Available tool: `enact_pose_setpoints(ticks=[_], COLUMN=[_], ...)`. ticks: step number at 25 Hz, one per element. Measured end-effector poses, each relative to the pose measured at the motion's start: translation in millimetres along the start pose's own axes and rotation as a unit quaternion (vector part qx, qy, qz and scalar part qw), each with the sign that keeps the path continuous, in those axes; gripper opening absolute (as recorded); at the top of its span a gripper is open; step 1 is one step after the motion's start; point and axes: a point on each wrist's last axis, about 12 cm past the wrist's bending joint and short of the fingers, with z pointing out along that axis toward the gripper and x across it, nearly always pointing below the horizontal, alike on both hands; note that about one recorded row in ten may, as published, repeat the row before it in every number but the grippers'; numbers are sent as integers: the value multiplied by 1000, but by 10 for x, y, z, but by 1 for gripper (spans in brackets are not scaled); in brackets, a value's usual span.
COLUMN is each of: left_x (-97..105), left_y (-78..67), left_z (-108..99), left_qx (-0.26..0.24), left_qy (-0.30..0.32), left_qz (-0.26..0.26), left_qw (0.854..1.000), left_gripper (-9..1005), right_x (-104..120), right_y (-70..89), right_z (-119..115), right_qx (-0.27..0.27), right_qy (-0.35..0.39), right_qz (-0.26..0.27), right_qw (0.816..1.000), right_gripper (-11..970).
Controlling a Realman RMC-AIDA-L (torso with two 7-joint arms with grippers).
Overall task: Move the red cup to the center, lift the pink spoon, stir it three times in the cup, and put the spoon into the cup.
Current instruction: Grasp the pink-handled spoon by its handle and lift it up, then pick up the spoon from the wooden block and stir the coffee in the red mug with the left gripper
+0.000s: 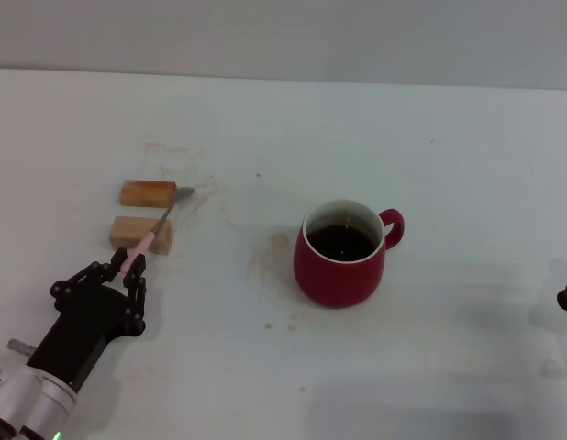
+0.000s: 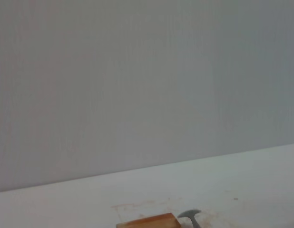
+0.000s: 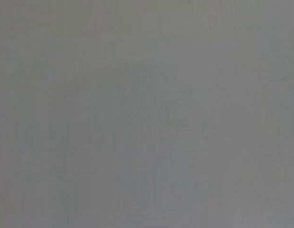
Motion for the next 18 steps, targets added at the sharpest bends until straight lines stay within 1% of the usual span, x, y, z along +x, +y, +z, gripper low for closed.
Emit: enact_pose_setpoints(ticks=[5,11,14,15,17,18], left_x=[-23,-98,-177,-177,-226,-279], left_y=[-8,-22,-2,-2,3,2], left_z=[-1,-30,-35,-35,-25,-2], left_qx=[3,9,13,13,15,18], left_qy=[-10,-45,-80,-80,-99,-118], left_qz=[7,26,30,30,31,32], left_qw=[1000,999,996,996,995,992], left_gripper=[177,176,176,176,176,176], right_x=[2,7,6,6,6,6], right_y=[-2,-3,1,3,5,5], right_z=[-4,-4,4,7,9,10], right_qx=[0,-1,-2,-3,-3,-3], right_qy=[1,3,3,3,2,2], right_qz=[0,-1,-1,-1,-1,-1], right_qw=[1000,1000,1000,1000,1000,1000], right_gripper=[0,0,0,0,0,0])
